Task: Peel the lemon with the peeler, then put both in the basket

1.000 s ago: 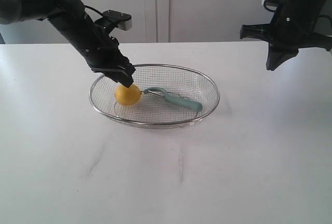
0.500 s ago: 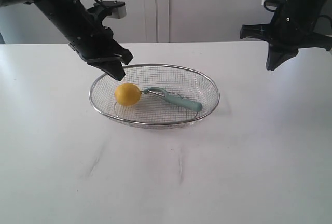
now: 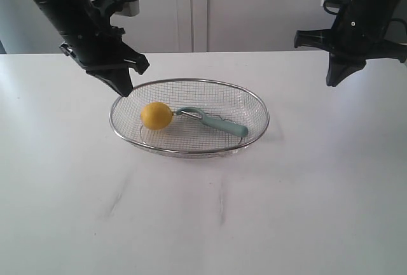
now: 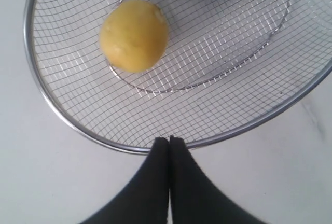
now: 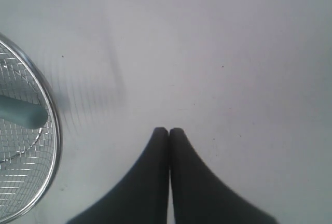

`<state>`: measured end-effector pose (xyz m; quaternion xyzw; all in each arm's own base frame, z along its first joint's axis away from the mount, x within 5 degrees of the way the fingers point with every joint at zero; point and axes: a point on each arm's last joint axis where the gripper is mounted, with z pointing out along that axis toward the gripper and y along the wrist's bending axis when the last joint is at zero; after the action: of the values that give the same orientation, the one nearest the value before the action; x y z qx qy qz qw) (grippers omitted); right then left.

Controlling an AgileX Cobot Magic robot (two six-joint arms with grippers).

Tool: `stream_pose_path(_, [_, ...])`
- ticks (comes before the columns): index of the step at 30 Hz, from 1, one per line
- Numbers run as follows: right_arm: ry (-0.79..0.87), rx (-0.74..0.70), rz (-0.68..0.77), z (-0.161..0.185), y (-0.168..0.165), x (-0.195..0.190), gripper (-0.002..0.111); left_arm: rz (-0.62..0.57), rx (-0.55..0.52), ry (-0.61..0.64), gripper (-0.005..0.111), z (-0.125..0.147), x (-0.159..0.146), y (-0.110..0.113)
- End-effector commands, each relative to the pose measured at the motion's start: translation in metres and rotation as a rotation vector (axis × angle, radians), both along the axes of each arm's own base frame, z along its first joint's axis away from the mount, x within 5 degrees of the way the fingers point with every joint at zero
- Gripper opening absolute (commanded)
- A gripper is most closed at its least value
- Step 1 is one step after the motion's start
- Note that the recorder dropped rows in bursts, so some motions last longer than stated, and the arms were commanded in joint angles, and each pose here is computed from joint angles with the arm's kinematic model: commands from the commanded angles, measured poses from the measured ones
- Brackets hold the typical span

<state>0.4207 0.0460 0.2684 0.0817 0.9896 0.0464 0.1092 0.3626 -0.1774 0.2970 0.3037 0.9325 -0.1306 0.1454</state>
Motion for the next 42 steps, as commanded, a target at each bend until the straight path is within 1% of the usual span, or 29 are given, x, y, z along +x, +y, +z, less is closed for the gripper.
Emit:
stream_pose_path(1, [-0.016, -0.005, -0.008, 0.006, -0.004, 0.0, 0.0, 0.005, 0.006, -0.001, 0.0, 0.013, -0.007, 0.004])
stream_pose_path(4, [-0.016, -0.005, -0.008, 0.006, -0.004, 0.0, 0.0, 0.012, 0.009, 0.004, 0.0, 0.013, -0.006, 0.008])
stream_pose_path(7, [-0.016, -0.005, -0.008, 0.006, -0.004, 0.0, 0.0, 0.034, 0.013, 0.032, 0.0, 0.013, -0.004, 0.019])
stream_pose_path(11, [-0.016, -0.005, -0.008, 0.006, -0.004, 0.0, 0.0, 0.077, 0.025, 0.076, 0.0, 0.012, 0.0, 0.039])
stream_pose_path(16, [-0.016, -0.005, -0.008, 0.006, -0.004, 0.0, 0.0, 0.15, 0.028, 0.1, 0.0, 0.014, 0.005, 0.067])
stream_pose_path(21, [-0.016, -0.005, -0.008, 0.006, -0.004, 0.0, 0.0, 0.248, 0.039, 0.151, 0.0, 0.021, 0.003, 0.101])
stream_pose_path(23, [-0.016, -0.005, -0.008, 0.006, -0.004, 0.0, 0.0, 0.278, 0.036, 0.148, 0.0, 0.027, 0.0, 0.114])
stream_pose_path(27, [-0.016, -0.005, -0.008, 0.006, -0.004, 0.0, 0.0, 0.324, 0.025, 0.114, 0.0, 0.04, -0.005, 0.131])
stream_pose_path(30, [-0.016, -0.005, -0.008, 0.006, -0.004, 0.0, 0.0, 0.332, 0.021, 0.087, 0.0, 0.049, -0.01, 0.137])
stream_pose_path(37, [-0.016, -0.003, -0.008, 0.006, -0.004, 0.0, 0.0, 0.319, 0.015, 0.029, 0.0, 0.068, -0.022, 0.138])
stream_pose_path(42, [-0.016, -0.003, -0.008, 0.006, -0.004, 0.0, 0.0, 0.319, 0.012, 0.024, 0.0, 0.071, -0.027, 0.138])
